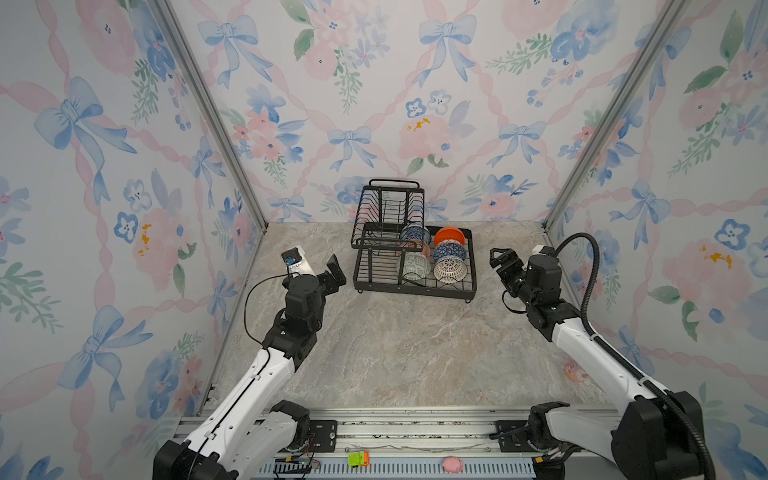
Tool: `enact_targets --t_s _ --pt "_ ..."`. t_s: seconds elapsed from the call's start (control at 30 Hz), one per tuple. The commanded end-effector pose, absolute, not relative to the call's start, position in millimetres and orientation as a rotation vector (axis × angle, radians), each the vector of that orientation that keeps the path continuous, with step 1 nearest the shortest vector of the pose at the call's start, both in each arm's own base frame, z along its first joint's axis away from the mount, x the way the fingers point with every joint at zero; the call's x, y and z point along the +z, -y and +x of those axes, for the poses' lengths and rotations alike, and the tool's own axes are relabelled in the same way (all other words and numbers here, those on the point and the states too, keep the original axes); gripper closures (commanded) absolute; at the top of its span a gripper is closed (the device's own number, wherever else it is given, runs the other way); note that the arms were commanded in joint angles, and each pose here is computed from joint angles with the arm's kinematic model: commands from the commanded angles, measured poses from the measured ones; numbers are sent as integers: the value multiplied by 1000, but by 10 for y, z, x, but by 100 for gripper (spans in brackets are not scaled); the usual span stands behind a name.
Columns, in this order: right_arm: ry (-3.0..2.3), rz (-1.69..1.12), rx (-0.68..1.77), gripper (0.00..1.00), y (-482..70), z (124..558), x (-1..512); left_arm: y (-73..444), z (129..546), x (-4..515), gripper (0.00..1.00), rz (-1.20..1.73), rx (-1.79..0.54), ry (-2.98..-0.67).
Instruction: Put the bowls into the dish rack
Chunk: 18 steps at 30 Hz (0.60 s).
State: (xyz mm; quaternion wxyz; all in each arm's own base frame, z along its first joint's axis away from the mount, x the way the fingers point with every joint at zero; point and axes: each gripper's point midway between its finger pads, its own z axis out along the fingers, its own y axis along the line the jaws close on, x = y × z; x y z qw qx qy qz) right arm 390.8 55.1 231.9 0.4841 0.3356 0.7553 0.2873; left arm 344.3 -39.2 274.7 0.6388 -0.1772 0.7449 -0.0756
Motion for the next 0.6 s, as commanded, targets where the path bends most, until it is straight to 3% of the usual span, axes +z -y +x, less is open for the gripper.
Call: enact_targets --t_s 0.0,0.37,0.57 --pt "-1894 830 574 3 -282 3744 2199 181 3383 2592 2 -440 -94 -1711" --pt "-1930 904 266 3 305 3499 1999 -410 3280 2024 2 -508 313 -1701" --pt "-1931 926 90 3 520 3392 1818 -469 3442 1607 2 -380 520 -1779"
